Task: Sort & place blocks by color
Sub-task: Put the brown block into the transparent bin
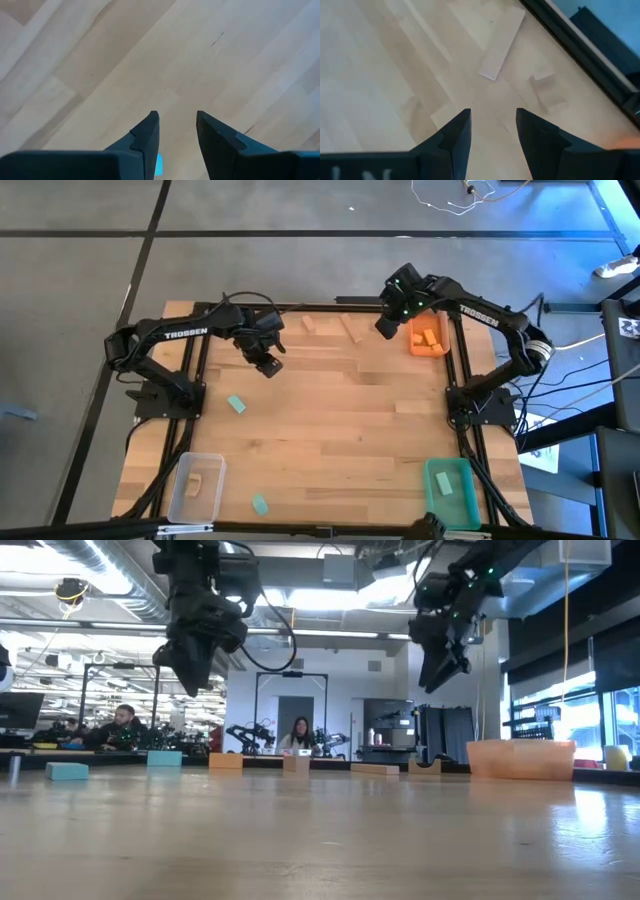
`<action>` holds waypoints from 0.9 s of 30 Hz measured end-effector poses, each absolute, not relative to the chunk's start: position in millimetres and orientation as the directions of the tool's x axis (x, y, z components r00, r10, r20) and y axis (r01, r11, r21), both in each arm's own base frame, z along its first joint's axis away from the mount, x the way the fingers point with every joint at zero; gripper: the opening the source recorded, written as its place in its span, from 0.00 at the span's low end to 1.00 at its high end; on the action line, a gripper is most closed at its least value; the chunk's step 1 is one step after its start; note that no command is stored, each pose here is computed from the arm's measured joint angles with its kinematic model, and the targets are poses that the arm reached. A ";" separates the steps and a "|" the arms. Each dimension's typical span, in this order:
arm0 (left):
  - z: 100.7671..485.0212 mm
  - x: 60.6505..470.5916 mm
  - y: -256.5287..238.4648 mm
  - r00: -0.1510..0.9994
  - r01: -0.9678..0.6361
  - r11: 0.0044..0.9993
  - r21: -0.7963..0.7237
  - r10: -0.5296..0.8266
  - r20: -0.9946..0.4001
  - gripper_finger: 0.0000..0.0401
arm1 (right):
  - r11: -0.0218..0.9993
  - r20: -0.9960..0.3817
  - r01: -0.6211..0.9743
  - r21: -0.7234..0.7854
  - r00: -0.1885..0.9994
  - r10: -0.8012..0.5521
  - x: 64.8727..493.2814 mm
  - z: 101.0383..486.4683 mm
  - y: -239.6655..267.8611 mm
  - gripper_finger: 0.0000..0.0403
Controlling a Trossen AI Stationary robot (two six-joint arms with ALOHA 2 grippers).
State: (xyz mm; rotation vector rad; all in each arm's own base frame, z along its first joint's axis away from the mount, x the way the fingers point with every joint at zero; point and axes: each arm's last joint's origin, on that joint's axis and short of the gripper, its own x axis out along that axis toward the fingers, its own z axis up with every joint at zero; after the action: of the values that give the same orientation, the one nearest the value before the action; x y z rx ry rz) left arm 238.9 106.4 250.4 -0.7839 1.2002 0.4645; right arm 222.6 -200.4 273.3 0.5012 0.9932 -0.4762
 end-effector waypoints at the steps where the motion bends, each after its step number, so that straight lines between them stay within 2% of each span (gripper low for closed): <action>1: 250.4 238.6 107.1 0.317 -0.692 0.662 -0.287 -0.078 -0.945 0.30 | 0.777 -0.875 0.601 0.187 0.462 -0.147 225.0 270.0 -202.6 0.39; 5: 250.3 238.3 108.0 0.312 -0.694 0.666 -0.273 -0.064 -0.948 0.30 | 0.770 -0.895 0.615 0.168 0.422 -0.142 229.7 257.9 -208.0 0.36; 11: 250.3 238.3 108.0 0.312 -0.680 0.682 -0.269 -0.063 -0.948 0.30 | 0.794 -0.887 0.581 0.178 0.445 -0.127 232.8 255.4 -209.9 0.18; 14: 250.3 238.3 108.0 0.312 -0.673 0.690 -0.267 -0.063 -0.948 0.30 | 0.796 -0.885 0.581 0.170 0.445 -0.136 233.1 255.7 -210.5 0.15; 17: 250.3 238.3 108.0 0.312 -0.670 0.693 -0.266 -0.063 -0.948 0.30 | 0.795 -0.886 0.583 0.166 0.442 -0.140 232.7 255.7 -211.0 0.17; 22: 250.3 238.3 108.0 0.312 -0.659 0.704 -0.264 -0.064 -0.948 0.30 | 0.803 -0.884 0.585 0.117 0.430 -0.184 233.2 256.3 -213.1 0.29; 27: 250.3 238.3 108.0 0.312 -0.658 0.705 -0.264 -0.064 -0.948 0.30 | 0.716 -0.890 0.696 0.052 0.358 -0.284 232.6 253.9 -219.1 0.43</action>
State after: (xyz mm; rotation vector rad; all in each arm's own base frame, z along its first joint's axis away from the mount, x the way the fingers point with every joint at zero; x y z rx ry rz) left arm 238.3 108.0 250.3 -0.7188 1.2088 0.4398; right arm 232.6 -219.1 253.9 0.4661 1.0218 -0.6622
